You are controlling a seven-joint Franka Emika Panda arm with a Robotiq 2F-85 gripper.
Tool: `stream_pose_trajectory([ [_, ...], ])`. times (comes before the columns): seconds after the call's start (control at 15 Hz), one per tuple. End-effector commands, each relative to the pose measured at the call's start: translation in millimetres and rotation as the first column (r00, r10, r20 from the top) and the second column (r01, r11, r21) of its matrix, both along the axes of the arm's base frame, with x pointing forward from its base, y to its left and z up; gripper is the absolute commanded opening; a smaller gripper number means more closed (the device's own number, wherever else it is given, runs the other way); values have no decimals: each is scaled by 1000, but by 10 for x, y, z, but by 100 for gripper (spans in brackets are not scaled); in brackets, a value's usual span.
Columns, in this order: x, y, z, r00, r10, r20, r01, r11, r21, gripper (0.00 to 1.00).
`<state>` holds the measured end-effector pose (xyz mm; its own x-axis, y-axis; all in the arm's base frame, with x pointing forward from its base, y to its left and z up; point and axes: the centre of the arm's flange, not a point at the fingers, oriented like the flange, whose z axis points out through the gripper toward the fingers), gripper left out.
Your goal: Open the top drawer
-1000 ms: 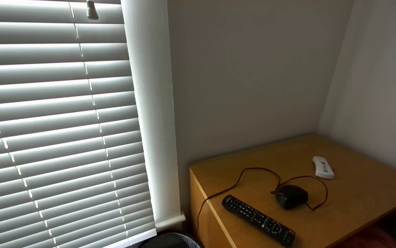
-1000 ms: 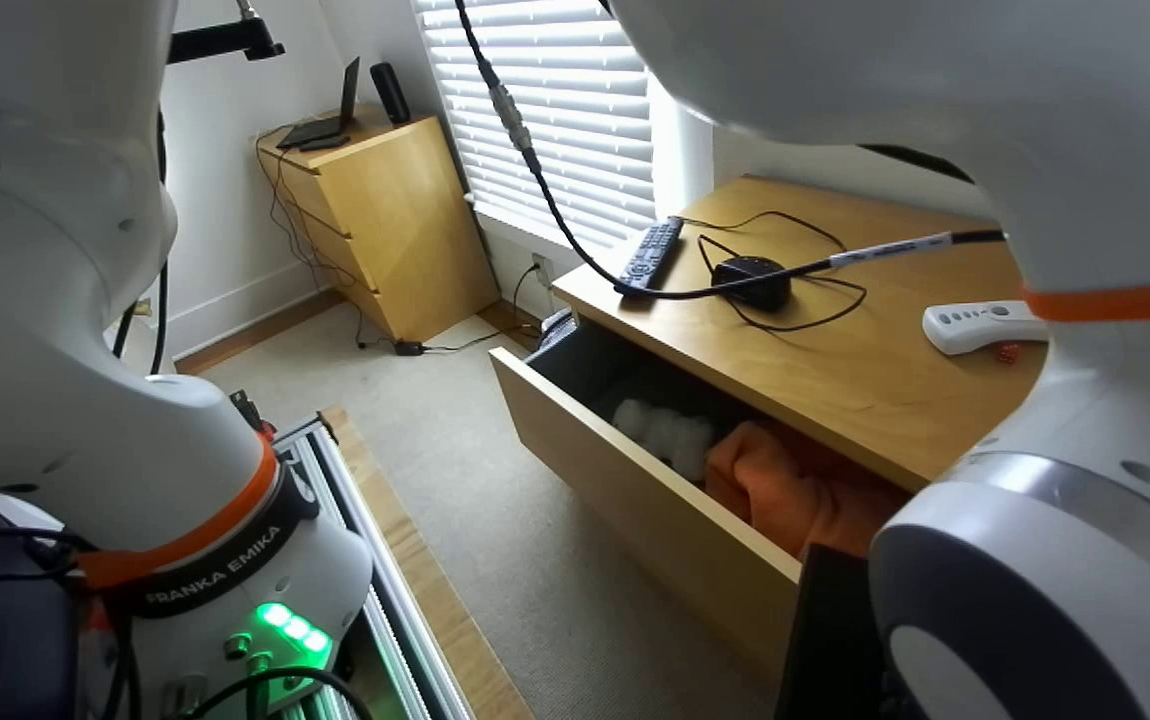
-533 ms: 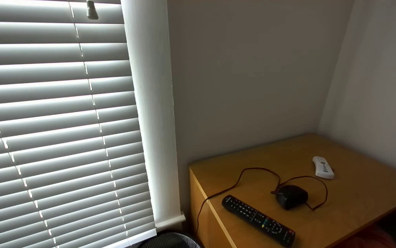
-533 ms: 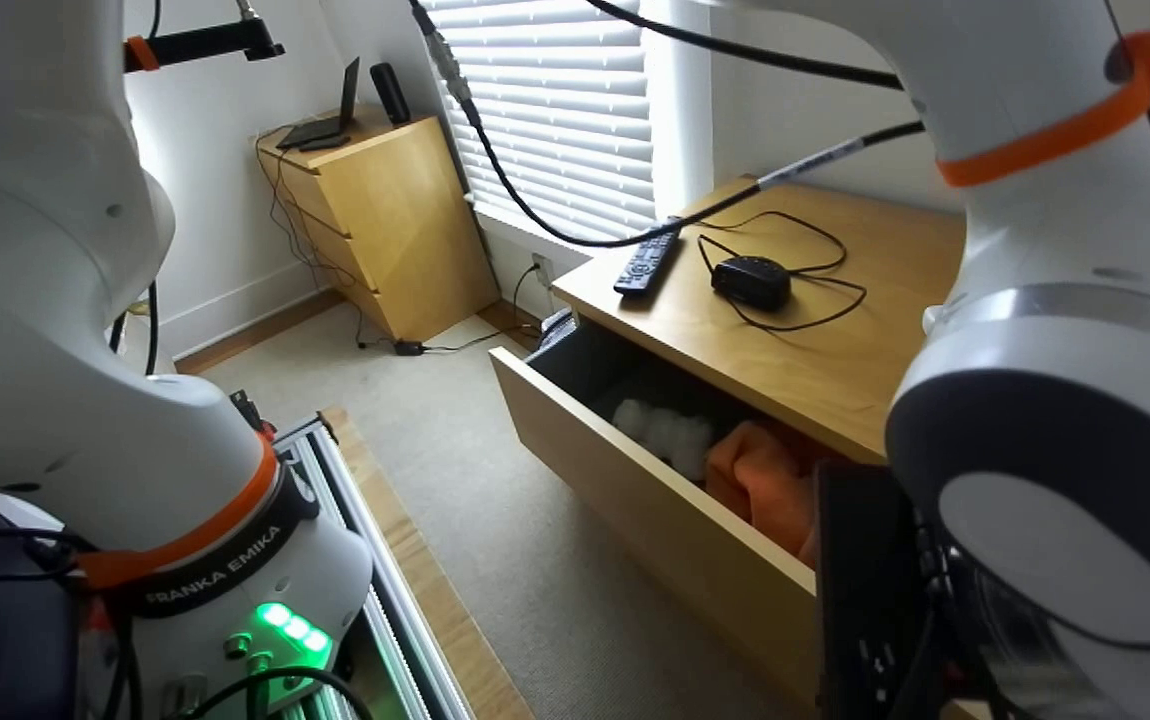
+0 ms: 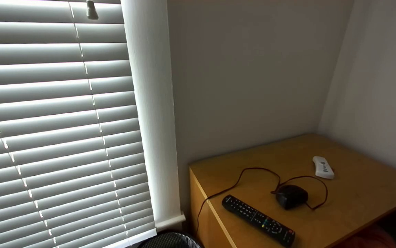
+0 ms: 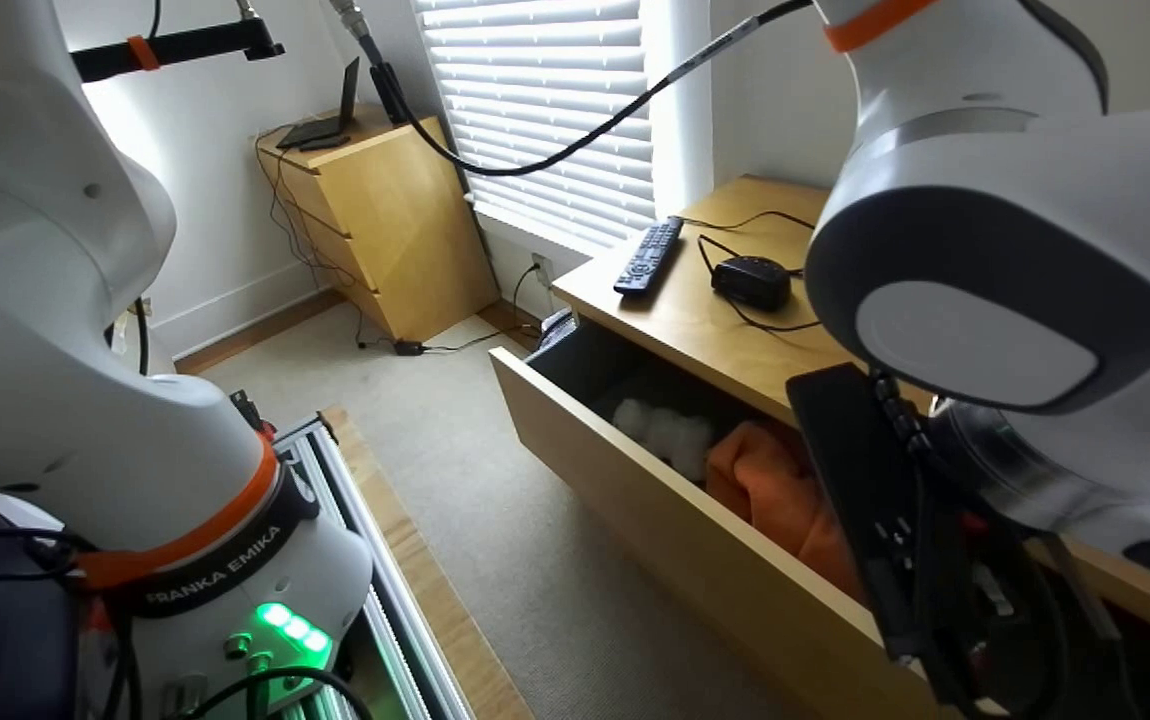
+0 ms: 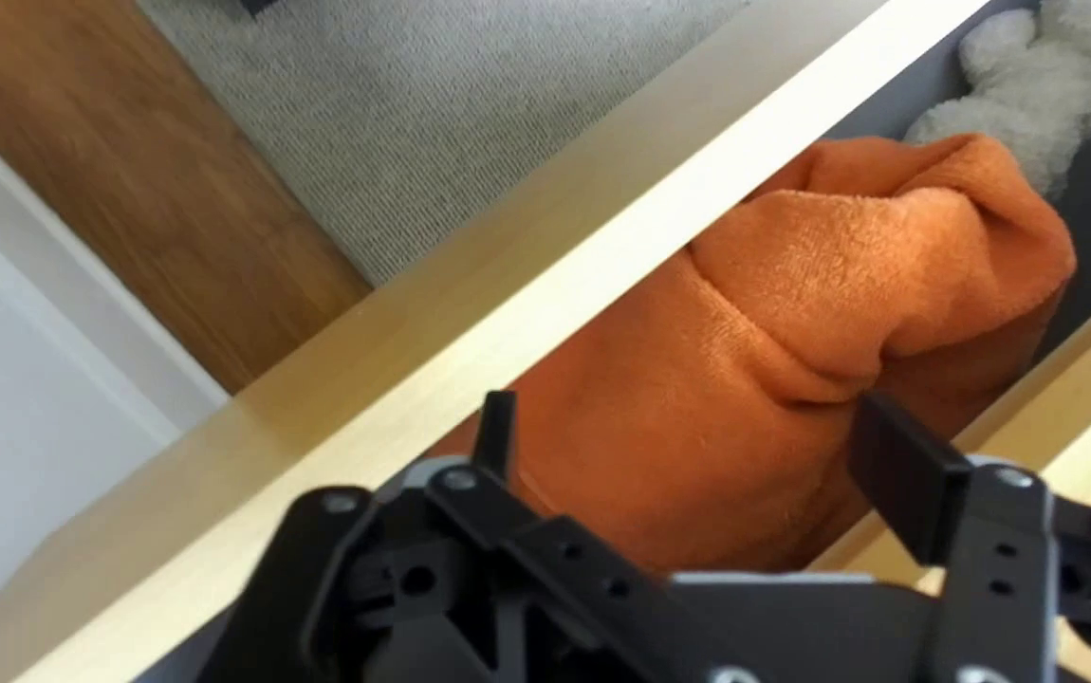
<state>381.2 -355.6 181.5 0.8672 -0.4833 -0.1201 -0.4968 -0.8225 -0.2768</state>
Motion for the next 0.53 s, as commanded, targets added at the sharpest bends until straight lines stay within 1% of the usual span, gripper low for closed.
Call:
stream_pose_trajectory([
  [0.0, -179, 234, -79, 987, 102, 123, -94, 993, -75, 58],
  [0.07, -199, 265, -117, 982, 130, 138, -117, 988, -97, 49],
  [0.13, -222, 291, -155, 977, 154, 150, -138, 984, -112, 42],
  [0.27, -281, 326, -218, 966, 195, 168, -175, 976, -127, 27],
  [0.47, -365, 381, -328, 947, 238, 216, -219, 970, -109, 5],
])
